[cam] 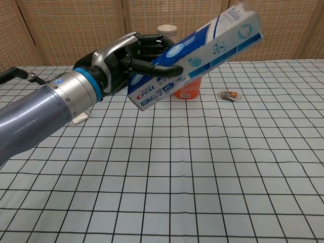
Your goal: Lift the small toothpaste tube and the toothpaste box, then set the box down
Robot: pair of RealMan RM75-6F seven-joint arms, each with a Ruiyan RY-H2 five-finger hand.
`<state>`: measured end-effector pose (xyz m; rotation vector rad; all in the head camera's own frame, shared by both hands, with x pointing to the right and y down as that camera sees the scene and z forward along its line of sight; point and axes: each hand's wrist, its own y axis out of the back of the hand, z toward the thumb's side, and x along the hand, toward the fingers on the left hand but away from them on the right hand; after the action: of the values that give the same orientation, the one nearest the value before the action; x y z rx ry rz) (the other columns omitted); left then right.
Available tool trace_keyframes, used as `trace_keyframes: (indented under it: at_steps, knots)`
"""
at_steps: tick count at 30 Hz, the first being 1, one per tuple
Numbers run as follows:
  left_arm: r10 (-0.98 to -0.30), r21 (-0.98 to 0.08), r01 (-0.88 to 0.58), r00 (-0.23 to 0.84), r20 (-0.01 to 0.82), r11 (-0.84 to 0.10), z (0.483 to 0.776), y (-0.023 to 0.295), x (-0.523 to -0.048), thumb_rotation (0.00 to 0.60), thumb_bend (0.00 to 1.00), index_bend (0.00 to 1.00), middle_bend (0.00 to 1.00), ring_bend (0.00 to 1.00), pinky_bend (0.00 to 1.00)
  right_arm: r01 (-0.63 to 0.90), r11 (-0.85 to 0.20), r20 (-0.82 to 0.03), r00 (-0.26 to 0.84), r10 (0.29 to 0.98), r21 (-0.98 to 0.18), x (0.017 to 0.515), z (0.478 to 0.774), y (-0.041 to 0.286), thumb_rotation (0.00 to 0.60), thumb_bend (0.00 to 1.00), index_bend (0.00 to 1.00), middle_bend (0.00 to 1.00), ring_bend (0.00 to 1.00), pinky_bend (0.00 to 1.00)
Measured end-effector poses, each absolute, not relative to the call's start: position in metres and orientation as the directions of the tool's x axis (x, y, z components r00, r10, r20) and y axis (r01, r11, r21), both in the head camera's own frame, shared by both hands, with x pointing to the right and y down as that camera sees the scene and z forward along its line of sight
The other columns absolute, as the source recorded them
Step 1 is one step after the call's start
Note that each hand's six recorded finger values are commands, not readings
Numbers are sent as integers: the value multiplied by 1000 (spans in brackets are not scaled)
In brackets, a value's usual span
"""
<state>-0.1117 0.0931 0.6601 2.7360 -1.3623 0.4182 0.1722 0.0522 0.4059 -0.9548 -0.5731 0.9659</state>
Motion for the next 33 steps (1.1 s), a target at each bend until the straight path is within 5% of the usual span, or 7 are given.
trace_keyframes:
  at_steps: [7, 12, 20, 25, 33]
  knots:
    - [-821, 83, -845, 533, 205, -528, 643, 85, -120, 600, 172, 597, 443, 455, 428, -493, 248, 76, 341, 937, -834, 218, 403, 19, 600, 244, 1, 2, 119, 233]
    - [-854, 178, -864, 497, 154, -471, 626, 74, -132, 600, 174, 592, 443, 455, 428, -530, 163, 56, 211, 976, -832, 255, 413, 3, 600, 232, 3, 7, 130, 232]
    - [-855, 144, -865, 498, 144, -480, 620, 69, -153, 600, 164, 589, 443, 455, 429, -449, -25, -69, 82, 994, -893, 296, 442, -4, 600, 2, 31, 47, 129, 164]
    - [-826, 43, -842, 536, 177, -537, 626, 71, -171, 600, 150, 588, 443, 455, 430, -328, -149, -180, 66, 982, -933, 318, 471, 4, 600, 0, 37, 61, 120, 91]
    - [-751, -327, -676, 583, 310, -660, 653, 79, -235, 600, 177, 588, 443, 455, 434, -229, -297, -325, 92, 941, -927, 360, 526, 40, 600, 0, 36, 57, 104, 55]
